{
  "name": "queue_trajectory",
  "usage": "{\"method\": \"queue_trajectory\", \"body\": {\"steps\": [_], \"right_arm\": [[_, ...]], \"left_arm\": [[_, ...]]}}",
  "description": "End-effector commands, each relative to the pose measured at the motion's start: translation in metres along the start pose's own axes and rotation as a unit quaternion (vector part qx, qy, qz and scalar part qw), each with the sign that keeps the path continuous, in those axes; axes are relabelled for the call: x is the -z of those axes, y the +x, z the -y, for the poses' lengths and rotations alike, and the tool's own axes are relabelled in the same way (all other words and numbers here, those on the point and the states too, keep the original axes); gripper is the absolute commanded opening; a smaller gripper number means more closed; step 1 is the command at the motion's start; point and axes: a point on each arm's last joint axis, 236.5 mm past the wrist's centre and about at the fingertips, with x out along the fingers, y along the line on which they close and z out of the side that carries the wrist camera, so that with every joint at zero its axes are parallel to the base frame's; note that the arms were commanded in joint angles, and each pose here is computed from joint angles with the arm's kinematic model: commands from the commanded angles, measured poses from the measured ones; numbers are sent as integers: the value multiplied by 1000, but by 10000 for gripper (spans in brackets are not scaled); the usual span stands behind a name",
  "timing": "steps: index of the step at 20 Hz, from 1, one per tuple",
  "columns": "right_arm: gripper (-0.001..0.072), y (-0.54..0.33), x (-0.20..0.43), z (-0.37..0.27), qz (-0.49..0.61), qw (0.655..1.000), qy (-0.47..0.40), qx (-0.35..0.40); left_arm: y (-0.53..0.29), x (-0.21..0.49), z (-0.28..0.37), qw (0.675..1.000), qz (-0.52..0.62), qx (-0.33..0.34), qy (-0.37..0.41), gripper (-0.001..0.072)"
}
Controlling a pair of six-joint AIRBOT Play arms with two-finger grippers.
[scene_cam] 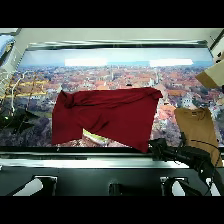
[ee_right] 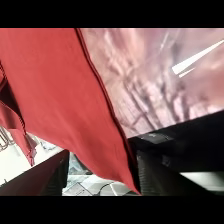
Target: Fold the clothes and pants, and hang the long-sleeved shirts on hangers.
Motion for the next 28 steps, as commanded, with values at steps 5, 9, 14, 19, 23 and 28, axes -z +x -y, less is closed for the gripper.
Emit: {"method": "queue_trajectory", "body": {"steps": [5,9,14,19,23,28], "right_arm": [[482,-3,-14,1,1,998,-57,17],[516,-35,-63,-21,36,990,-119,68],[623,-30,-56,-12,-37,995,-40,87],[619,0,-17,-10,-150,985,-51,61],[621,31,15,-6,-180,969,-108,131],[321,46,21,-7,-171,965,-129,154]], "left_arm": [[0,-1,0,1000,2,0,0,539],[0,-3,0,1000,6,-1,0,539],[0,-9,-2,1000,18,-3,2,539],[1,-11,-3,1000,21,-4,6,539],[1,-10,-3,1000,20,-4,5,539],[1,-14,-4,1000,28,-5,6,539]]}}
